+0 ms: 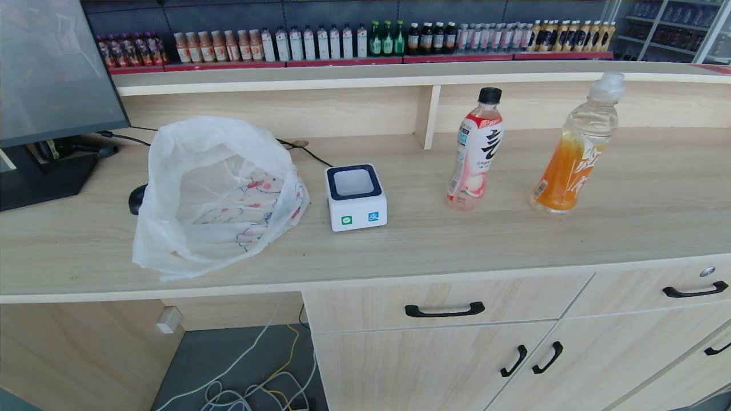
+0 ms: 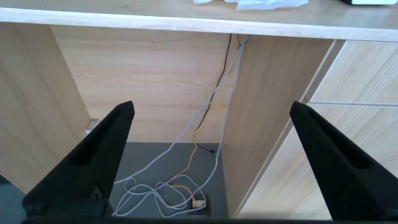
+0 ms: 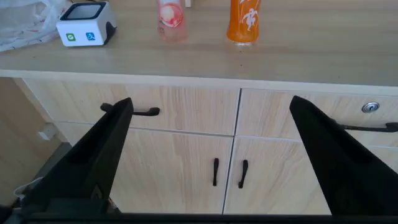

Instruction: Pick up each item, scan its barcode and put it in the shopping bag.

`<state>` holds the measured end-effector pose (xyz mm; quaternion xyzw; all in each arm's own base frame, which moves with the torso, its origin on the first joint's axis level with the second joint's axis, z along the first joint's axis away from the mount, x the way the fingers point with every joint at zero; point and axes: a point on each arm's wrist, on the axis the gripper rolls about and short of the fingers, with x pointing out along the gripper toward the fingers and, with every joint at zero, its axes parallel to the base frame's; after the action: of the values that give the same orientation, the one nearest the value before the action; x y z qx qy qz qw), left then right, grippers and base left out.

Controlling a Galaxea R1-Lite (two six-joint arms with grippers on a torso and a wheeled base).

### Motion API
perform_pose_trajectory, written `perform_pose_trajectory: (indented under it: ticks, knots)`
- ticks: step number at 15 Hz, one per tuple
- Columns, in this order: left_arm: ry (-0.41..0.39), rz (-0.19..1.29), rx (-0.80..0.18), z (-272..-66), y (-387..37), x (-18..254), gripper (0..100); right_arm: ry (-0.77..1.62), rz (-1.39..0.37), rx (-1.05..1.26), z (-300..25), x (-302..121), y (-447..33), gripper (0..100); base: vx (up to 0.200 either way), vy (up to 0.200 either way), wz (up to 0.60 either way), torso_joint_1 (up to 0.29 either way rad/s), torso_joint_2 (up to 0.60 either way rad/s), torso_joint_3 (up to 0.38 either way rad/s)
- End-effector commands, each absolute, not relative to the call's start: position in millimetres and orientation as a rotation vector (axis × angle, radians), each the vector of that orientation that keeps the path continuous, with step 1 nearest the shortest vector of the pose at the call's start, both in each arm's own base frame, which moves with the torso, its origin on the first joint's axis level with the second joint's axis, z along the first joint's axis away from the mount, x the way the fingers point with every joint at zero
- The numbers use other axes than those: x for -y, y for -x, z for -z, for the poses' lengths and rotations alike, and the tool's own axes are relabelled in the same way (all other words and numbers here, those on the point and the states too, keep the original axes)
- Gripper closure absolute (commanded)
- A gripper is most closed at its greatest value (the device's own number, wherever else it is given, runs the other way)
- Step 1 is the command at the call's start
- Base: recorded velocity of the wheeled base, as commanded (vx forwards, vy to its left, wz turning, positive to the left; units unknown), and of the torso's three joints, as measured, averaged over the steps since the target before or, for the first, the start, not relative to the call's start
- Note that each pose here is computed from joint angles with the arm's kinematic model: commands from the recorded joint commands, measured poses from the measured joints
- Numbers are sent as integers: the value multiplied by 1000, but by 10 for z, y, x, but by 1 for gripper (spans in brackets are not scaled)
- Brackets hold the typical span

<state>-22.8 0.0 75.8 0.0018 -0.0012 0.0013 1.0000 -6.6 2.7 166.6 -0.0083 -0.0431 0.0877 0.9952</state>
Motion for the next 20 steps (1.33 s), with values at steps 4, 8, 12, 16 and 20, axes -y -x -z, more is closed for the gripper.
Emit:
perform_pose_trajectory:
  ticks: [4, 8, 12, 16, 20]
  knots:
    - [-3, -3, 3, -758, 228, 0, 0, 33, -245, 56, -2130, -118, -788, 0, 0, 0, 0, 0, 0, 0]
    - [-3, -3, 3, -758, 228, 0, 0, 99, -324, 97, -2420, -293, -1342, 0, 0, 0, 0, 0, 0, 0]
    - [-3, -3, 3, -758, 228, 0, 0, 120, -396, 200, -2675, -708, -1793, 0, 0, 0, 0, 0, 0, 0]
    - [-5, -3, 3, -758, 228, 0, 0, 116, -391, 176, -2591, -877, -2129, 0, 0, 0, 0, 0, 0, 0]
    - [-5, -3, 3, -758, 228, 0, 0, 114, -399, 175, -2563, -1012, -2348, 0, 0, 0, 0, 0, 0, 0]
